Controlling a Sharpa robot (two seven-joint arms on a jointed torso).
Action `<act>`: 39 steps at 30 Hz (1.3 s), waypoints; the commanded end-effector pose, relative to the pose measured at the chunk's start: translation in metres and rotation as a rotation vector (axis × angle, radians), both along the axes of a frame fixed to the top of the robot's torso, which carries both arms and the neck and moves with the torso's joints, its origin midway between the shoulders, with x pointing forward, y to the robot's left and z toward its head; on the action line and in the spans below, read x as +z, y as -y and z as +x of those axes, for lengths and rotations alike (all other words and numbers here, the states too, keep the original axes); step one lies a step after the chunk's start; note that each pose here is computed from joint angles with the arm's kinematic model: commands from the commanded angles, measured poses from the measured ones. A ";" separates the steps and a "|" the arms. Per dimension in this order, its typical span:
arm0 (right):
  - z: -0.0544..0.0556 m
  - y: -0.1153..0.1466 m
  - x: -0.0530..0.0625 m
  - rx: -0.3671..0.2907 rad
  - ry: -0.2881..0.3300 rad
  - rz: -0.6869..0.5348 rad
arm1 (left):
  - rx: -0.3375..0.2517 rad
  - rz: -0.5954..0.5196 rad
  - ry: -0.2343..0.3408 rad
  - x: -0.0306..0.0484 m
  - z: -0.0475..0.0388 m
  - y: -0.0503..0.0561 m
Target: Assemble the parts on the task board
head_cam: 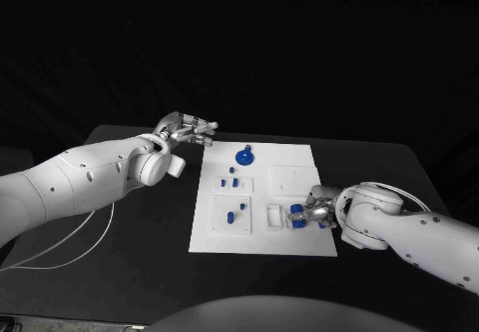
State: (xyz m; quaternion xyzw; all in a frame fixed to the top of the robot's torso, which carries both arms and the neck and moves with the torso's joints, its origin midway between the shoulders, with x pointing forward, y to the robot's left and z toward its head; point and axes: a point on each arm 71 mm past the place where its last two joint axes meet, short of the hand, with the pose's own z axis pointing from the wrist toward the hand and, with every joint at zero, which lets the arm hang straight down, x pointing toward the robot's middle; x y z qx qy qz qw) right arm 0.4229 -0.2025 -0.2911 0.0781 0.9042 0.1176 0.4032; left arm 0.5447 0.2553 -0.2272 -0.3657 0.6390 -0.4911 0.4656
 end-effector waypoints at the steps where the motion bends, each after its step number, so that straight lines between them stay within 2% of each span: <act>1: -0.001 0.008 -0.008 -0.055 -0.016 0.014 | -0.013 -0.013 -0.010 -0.0009 -0.0005 0.001; 7: -0.002 0.007 -0.005 -0.085 -0.040 0.067 | -0.009 -0.011 -0.013 -0.0012 -0.0002 -0.001; 17: 0.005 0.000 0.017 -0.089 -0.029 0.129 | -0.005 -0.010 -0.014 -0.0015 0.0007 -0.002; 23: 0.007 -0.008 0.025 -0.065 -0.026 0.140 | -0.003 -0.011 -0.015 -0.0016 0.0006 -0.002; 30: 0.006 -0.020 0.027 -0.030 -0.036 0.144 | -0.003 -0.012 -0.017 -0.0016 0.0004 -0.003; 39: 0.001 -0.036 0.021 0.027 -0.061 0.129 | -0.008 -0.014 -0.019 -0.0017 0.0001 -0.002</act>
